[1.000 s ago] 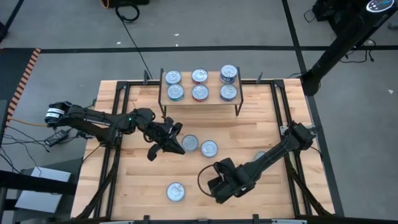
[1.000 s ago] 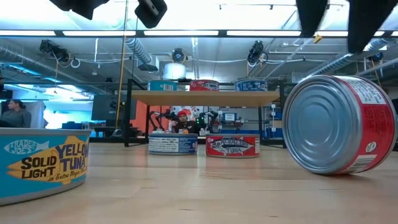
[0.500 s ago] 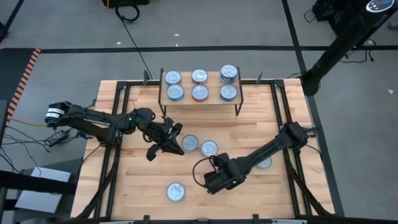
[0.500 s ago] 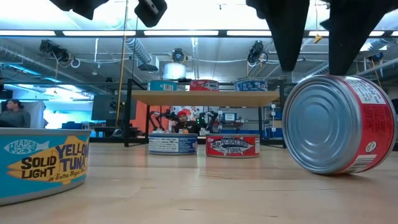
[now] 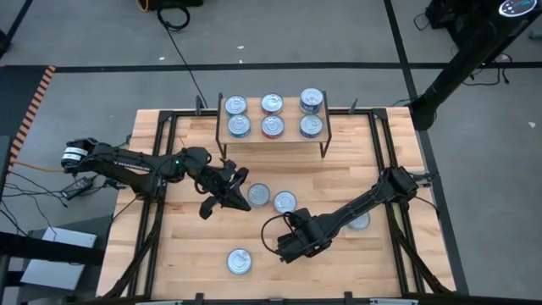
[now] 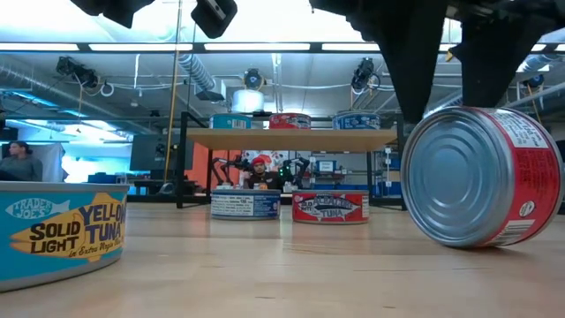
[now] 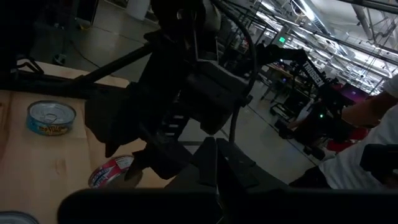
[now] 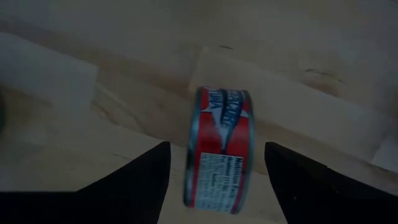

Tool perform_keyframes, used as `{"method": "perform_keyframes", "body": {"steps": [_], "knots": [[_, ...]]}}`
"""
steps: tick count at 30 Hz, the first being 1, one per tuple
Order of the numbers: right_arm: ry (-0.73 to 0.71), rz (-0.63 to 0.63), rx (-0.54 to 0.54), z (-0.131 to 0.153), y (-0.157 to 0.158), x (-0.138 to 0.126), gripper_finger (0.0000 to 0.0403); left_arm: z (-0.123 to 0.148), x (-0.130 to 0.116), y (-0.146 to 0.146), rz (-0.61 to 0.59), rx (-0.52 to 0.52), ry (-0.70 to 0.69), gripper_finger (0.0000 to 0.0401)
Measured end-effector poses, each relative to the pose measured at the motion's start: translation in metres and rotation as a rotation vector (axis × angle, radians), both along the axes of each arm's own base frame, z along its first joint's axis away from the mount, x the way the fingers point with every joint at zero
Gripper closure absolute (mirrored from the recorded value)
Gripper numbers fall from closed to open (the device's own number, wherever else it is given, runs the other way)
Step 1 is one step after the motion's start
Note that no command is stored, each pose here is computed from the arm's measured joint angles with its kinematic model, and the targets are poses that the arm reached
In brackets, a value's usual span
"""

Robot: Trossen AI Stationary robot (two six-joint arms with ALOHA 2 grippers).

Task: Stack canned seafood by type on shelf
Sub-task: Stack the top red tuna can on top of the other red tuna can on the shelf

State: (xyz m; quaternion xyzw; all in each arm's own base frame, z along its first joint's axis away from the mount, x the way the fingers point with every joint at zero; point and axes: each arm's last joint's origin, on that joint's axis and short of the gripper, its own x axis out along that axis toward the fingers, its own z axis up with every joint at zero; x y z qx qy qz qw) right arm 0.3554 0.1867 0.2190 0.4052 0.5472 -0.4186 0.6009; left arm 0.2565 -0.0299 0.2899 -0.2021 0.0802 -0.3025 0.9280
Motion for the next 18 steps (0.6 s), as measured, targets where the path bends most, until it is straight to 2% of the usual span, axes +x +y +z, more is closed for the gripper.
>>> {"method": "perform_keyframes", "body": {"steps": [8,11,16,18], "knots": [[-0.008,0.007,0.034,-0.012,0.001,0.001,0.0142,0.0,0.0,0.0,0.001,0.0,-0.001,0.04],[-0.003,0.027,0.031,-0.013,0.001,0.0,0.0171,0.0,0.0,0.0,0.002,0.0,-0.001,0.04],[-0.003,0.08,0.029,-0.013,0.0,0.001,0.0256,0.001,0.0,0.001,0.002,0.009,-0.015,0.04],[-0.002,0.099,0.028,-0.012,0.0,0.001,0.0256,0.003,-0.001,0.002,0.008,0.014,-0.034,0.04]]}}
